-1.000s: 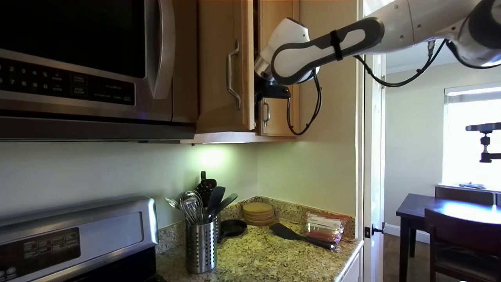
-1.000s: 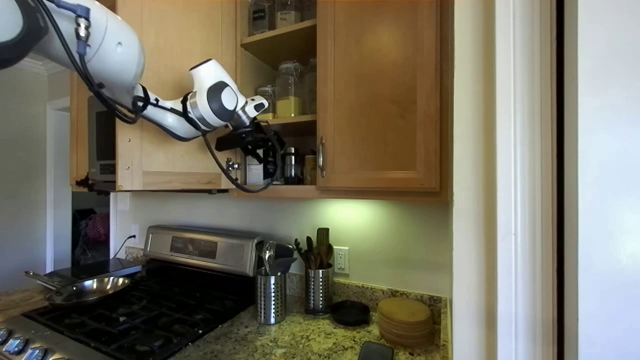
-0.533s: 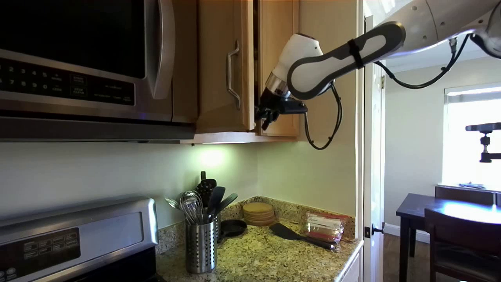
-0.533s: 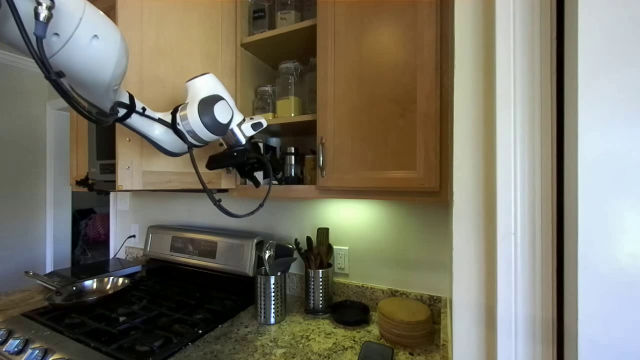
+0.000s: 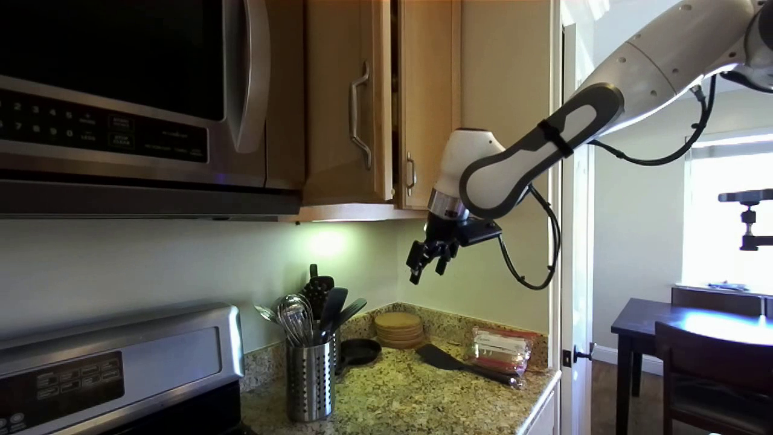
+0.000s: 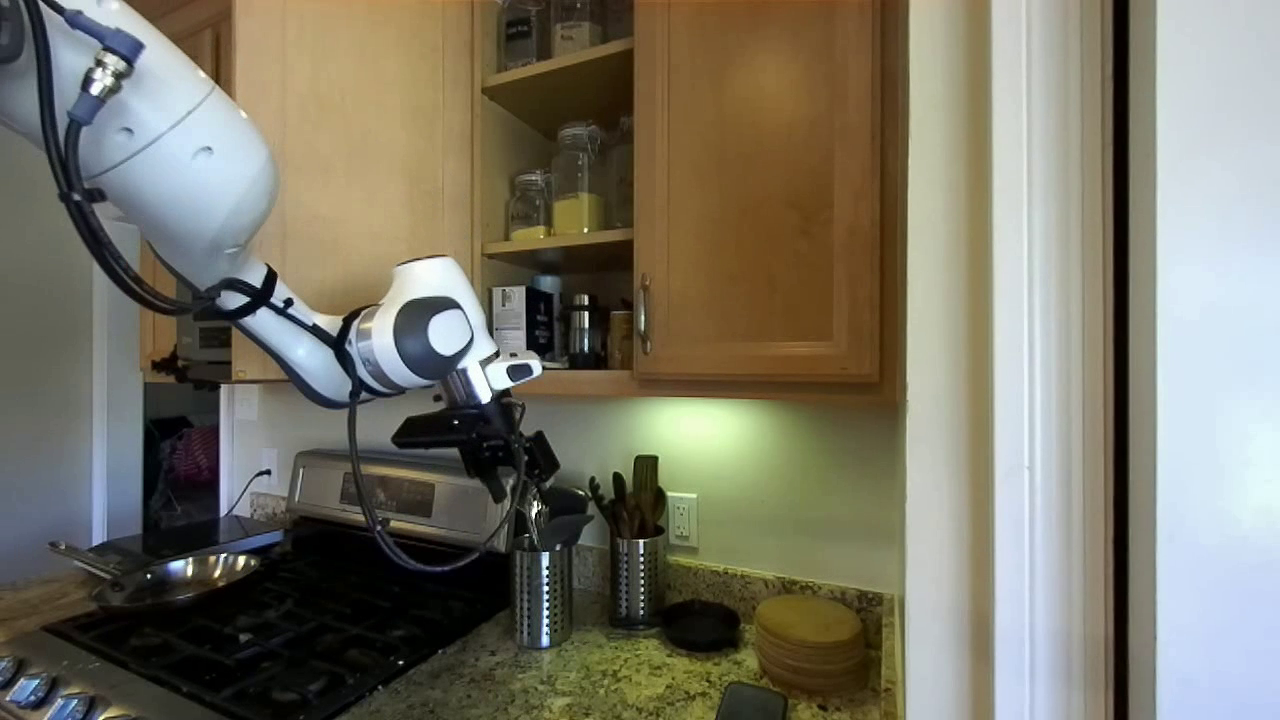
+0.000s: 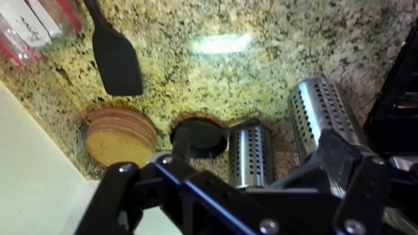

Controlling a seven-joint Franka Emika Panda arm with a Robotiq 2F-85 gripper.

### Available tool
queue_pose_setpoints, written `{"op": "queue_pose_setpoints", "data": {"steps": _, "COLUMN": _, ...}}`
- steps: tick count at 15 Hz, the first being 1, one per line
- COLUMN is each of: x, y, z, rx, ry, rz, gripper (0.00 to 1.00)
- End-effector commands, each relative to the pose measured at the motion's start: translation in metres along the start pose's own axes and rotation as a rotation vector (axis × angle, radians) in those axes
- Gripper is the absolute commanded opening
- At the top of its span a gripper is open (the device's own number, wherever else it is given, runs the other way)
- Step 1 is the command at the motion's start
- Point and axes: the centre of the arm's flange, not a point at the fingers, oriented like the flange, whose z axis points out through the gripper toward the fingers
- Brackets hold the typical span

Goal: Open the left door of the upper cabinet, place the brown can in the cabinet, place the glass jar in the cabinet, close the cabinet door

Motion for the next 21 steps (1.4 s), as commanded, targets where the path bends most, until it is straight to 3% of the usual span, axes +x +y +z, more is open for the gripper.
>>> {"op": "queue_pose_setpoints", "data": {"steps": 1, "x": -0.028, "y": 0.019, "z": 0.044, "rx": -0.069, "ry": -0.06, "rz": 0.042, "gripper": 1.0}}
{"op": "queue_pose_setpoints", "data": {"steps": 2, "x": -0.017, "y": 0.011, "z": 0.026, "rx": -0.025, "ry": -0.054, "rz": 0.01, "gripper": 1.0}}
{"op": "queue_pose_setpoints", "data": {"steps": 5, "x": -0.025, "y": 0.021, "z": 0.046, "rx": -0.052, "ry": -0.083, "rz": 0.024, "gripper": 1.0}}
{"op": "queue_pose_setpoints", "data": {"steps": 10, "x": -0.025, "y": 0.02, "z": 0.045, "rx": -0.051, "ry": -0.082, "rz": 0.029, "gripper": 1.0}}
{"op": "queue_pose_setpoints", "data": {"steps": 16, "x": -0.071, "y": 0.025, "z": 0.016, "rx": 0.018, "ry": -0.054, "rz": -0.03, "gripper": 1.0}}
{"op": "queue_pose_setpoints", "data": {"steps": 21, "x": -0.122, "y": 0.009, "z": -0.042, "rx": 0.078, "ry": -0.015, "rz": -0.112, "gripper": 1.0}}
